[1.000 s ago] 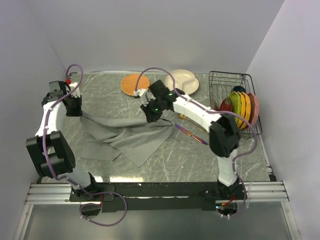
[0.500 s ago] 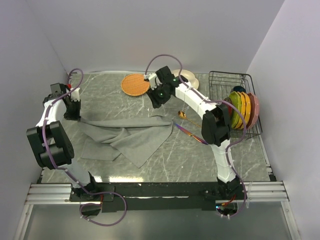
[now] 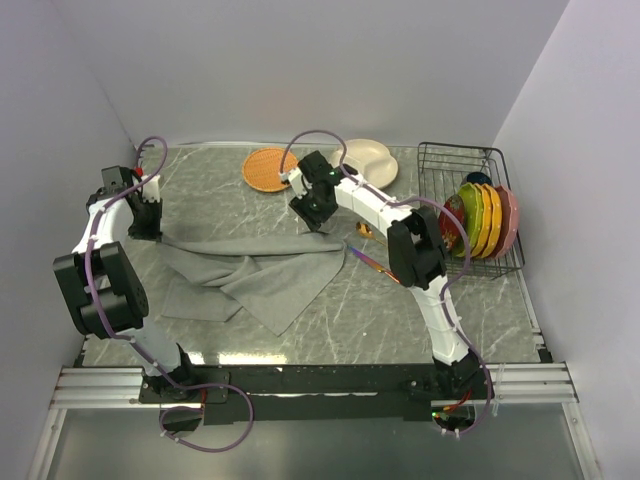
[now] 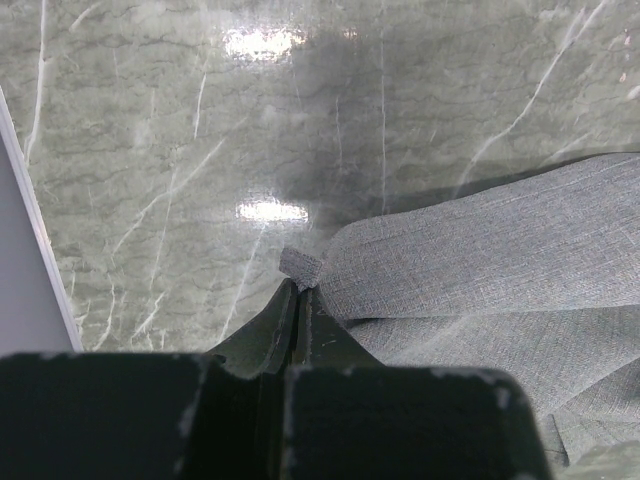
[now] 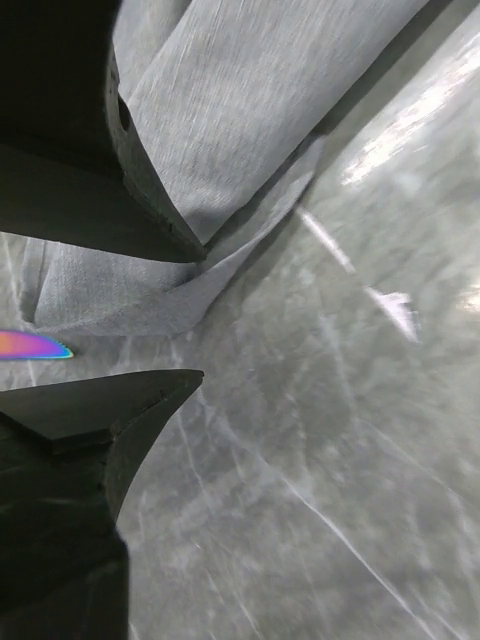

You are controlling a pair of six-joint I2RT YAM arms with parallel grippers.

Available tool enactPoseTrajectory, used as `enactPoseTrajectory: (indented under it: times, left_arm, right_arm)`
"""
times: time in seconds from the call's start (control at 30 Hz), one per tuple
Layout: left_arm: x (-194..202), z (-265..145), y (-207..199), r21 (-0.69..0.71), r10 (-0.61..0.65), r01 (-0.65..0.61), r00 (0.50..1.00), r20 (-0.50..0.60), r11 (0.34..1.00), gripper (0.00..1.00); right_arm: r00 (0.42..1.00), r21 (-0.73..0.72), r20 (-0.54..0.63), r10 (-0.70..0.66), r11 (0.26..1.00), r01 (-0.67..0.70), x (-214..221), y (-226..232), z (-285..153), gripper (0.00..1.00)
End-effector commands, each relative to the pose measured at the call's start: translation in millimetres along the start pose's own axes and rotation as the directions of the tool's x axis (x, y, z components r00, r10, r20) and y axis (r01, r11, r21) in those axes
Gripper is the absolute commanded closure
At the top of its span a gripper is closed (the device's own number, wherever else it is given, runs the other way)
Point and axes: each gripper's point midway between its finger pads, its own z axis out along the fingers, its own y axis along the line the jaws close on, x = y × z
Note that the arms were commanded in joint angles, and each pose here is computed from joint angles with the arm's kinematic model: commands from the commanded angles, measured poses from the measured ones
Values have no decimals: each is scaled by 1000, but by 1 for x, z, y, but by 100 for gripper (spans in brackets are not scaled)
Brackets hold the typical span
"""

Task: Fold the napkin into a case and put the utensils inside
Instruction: Pick up the crumpled napkin from the center of the board.

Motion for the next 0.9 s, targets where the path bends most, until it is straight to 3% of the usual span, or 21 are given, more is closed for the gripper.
enactPoseTrajectory:
  times: [0.0,0.13,0.23,0.27,0.37,0.43,0.53,0.73,0.87]
  left_arm:
    - [-16,-6,0,0,2,-2,999,52,1000,99]
    - [-16,-7,0,-4,9,-9,999,50,1000,99]
    - [-16,-7,2,-7,14,-14,999,48,1000,99]
    - [-18,-8,2,-8,16,-15,999,49,1000,99]
    - [-22,-14,4,-16,22,-21,998,58,1000,99]
    - [-23,-21,9,-28,21,-19,998,65,999,99]
    - [-17,-30,24,-58,11,-7,998,64,998,99]
    - [-7,-14,21,-15,-9,9,999,39,1000,99]
    - [-12,8,13,31,-90,89,995,37,996,99]
  right_arm:
    - [998,25,-49,-51,998,52,16,-3,6,47]
    - [994,37,-84,-75,996,78,29,-5,9,54]
    - [994,31,-71,-88,995,90,24,-5,4,96]
    - [995,37,-49,-85,996,87,15,-7,-2,100]
    - [998,32,40,-42,999,41,-10,-10,-30,100]
    - [985,19,156,67,997,-70,-31,-24,-68,100]
    - [957,-36,192,219,976,-216,-19,-38,-88,100]
    - [929,-142,-53,365,918,-369,60,-4,-36,100]
    - [908,-142,-66,413,897,-419,60,-5,-15,100]
